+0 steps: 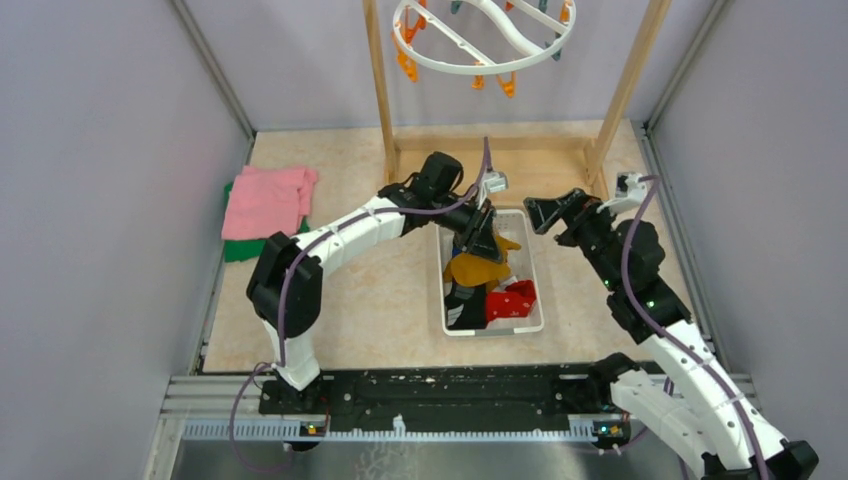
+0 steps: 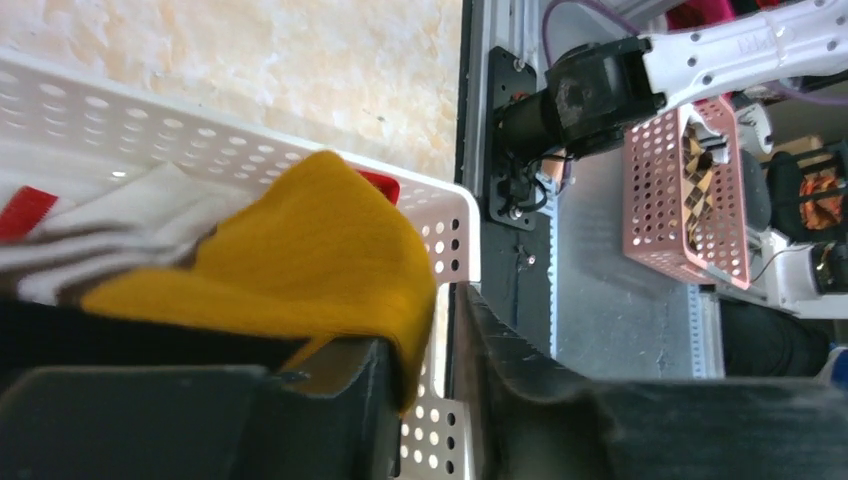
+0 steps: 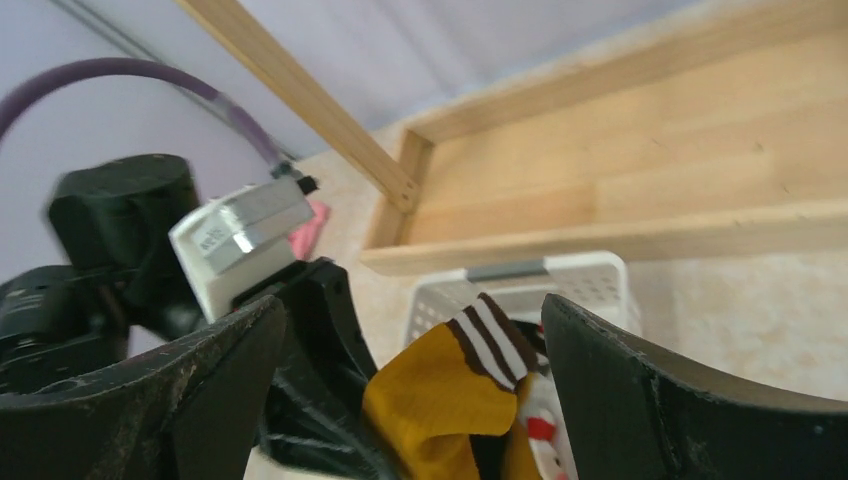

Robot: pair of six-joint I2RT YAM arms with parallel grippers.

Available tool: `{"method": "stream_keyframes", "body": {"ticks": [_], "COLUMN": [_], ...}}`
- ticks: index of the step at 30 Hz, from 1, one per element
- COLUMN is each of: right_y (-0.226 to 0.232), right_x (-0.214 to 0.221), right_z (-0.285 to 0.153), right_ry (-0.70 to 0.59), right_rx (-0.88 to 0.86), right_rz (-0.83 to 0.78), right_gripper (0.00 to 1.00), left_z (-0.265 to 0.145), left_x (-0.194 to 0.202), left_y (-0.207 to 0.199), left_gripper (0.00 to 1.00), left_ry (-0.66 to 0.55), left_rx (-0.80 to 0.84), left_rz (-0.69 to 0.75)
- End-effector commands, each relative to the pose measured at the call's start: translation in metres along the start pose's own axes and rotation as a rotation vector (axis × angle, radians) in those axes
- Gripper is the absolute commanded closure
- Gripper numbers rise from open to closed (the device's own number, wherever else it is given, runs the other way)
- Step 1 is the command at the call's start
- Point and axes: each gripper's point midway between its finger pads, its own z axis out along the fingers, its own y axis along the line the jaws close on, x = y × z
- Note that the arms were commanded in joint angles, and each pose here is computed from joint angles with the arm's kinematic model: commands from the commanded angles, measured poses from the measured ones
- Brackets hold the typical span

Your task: Remove the socks clipped to the hanger

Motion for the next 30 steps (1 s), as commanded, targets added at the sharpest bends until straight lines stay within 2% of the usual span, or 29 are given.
{"method": "stream_keyframes", "body": {"ticks": [1,3,4,9,11,14,15,18,20,23,26,30], "right_y": [-0.032,-0.034,-0.034,-0.032,-0.031,-0.032,-0.032,-0.037,-0.047,-0.067,-0.081,-0.093], "right_x": [0.013,0.018,0.021,0.045,0.057,0.084,0.094,0.125,0.142,0.164,0.185,0.216], "right_z": [0.001,0.006,0.008,0.021,0.026,0.029,0.029,0.025,0.022,0.019,0.022,0.025], "right_ry": [0.066,0.088,0.102,0.206,0.258,0.352,0.38,0.456,0.492,0.528,0.575,0.681], "right_rx": [0.152,0.157,0.155,0.126,0.111,0.121,0.121,0.152,0.184,0.255,0.274,0.281], "right_rz": [-0.075,-0.077,-0.075,-0.078,-0.077,-0.084,-0.092,-0.106,-0.075,-0.031,0.017,0.045], "right_gripper": [0.01,0.01,0.01,0.02,0.09,0.29,0.39,0.65,0.75,0.81,0.82,0.85], "left_z": [0.006,0.003,0.001,-0.039,-0.07,-0.128,-0.152,-0.193,-0.208,-0.223,-0.238,-0.254], "left_x": [0.013,0.024,0.026,-0.004,-0.02,-0.035,-0.036,-0.021,-0.006,0.015,0.028,0.026], "left_y": [0.004,0.008,0.008,0.004,0.008,0.022,0.032,0.04,0.046,0.05,0.051,0.047], "left_gripper": [0.46,0.05,0.02,0.01,0.01,0.01,0.01,0.01,0.01,0.01,0.01,0.01], "left_ry": [0.01,0.018,0.019,-0.009,-0.052,-0.14,-0.174,-0.222,-0.229,-0.217,-0.208,-0.222], "left_rx": [-0.024,-0.063,-0.074,-0.136,-0.164,-0.209,-0.249,-0.347,-0.434,-0.555,-0.652,-0.737], "left_rz": [-0.029,-0.046,-0.036,0.034,0.01,-0.033,-0.034,-0.032,-0.017,-0.028,0.0,0.062]}}
